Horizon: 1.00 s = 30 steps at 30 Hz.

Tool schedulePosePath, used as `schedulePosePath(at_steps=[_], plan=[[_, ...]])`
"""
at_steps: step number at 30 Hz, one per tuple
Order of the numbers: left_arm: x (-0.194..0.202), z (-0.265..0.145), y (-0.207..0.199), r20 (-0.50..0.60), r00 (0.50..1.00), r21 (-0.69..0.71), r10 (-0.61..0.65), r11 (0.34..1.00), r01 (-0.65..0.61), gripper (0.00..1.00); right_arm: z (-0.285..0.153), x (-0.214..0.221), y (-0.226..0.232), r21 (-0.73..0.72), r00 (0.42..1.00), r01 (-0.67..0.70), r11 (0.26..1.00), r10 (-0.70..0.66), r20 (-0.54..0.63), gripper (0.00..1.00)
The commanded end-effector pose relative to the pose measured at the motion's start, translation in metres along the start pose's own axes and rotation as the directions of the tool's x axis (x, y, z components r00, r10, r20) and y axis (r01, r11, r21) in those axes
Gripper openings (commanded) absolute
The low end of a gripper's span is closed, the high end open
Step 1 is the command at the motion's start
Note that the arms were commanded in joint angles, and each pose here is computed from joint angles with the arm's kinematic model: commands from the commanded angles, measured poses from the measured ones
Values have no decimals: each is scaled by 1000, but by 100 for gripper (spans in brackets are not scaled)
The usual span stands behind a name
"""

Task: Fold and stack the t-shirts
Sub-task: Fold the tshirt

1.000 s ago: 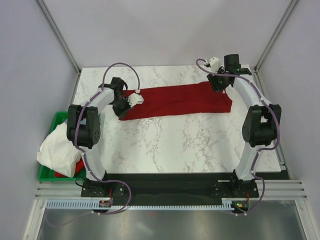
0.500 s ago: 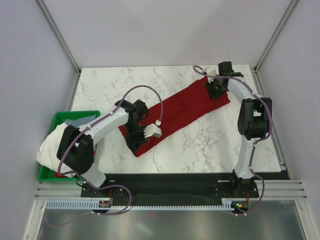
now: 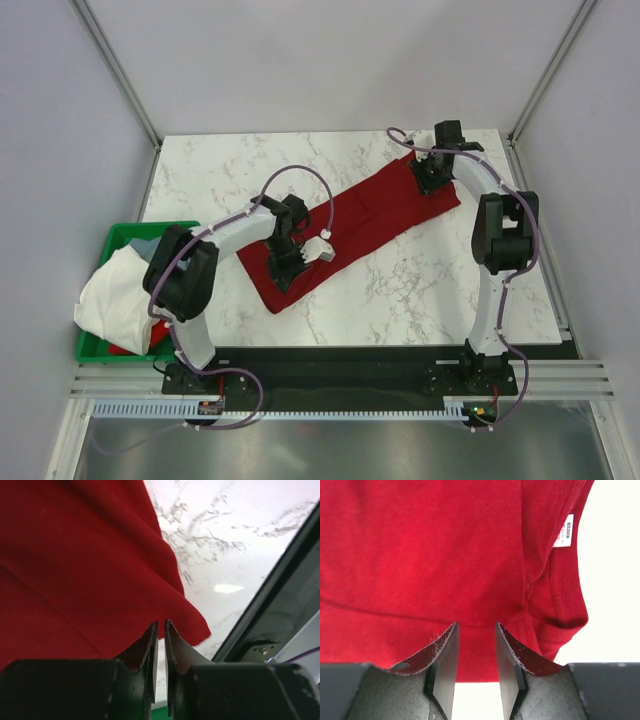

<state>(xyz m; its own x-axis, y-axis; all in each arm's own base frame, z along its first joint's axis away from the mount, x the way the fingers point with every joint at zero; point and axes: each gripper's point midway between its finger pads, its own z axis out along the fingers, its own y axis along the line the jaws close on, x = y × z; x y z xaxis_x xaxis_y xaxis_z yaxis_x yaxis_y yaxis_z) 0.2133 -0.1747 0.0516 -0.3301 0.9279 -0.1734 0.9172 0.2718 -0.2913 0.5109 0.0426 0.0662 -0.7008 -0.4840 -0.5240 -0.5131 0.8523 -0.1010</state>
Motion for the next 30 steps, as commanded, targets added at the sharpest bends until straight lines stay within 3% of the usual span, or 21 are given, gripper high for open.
schedulePosePath(at_steps=[1, 11, 17, 20, 26, 30], plan=[[-12, 15, 17, 26, 1000, -29, -15, 999, 15, 15, 11, -4, -13, 50, 1000, -29, 998, 29, -5, 42], [1, 37, 16, -5, 998, -11, -64, 998, 64, 11, 48, 7, -26, 79, 997, -20, 997, 25, -69, 42], [-2, 45, 9, -33, 997, -7, -76, 997, 76, 11, 77, -8, -37, 75, 998, -1, 997, 6, -59, 42], [-18, 32, 19, 4, 997, -63, -75, 995, 75, 10, 91, -25, -35, 64, 1000, 22, 998, -20, -21, 43], [-51, -29, 44, 105, 994, -267, -43, 961, 69, 14, 107, -77, -32, 125, 992, 57, 991, -71, 107, 46], [-44, -47, 43, 103, 994, -325, -33, 944, 65, 15, 70, -127, -49, 215, 967, -12, 976, -44, 251, 49]])
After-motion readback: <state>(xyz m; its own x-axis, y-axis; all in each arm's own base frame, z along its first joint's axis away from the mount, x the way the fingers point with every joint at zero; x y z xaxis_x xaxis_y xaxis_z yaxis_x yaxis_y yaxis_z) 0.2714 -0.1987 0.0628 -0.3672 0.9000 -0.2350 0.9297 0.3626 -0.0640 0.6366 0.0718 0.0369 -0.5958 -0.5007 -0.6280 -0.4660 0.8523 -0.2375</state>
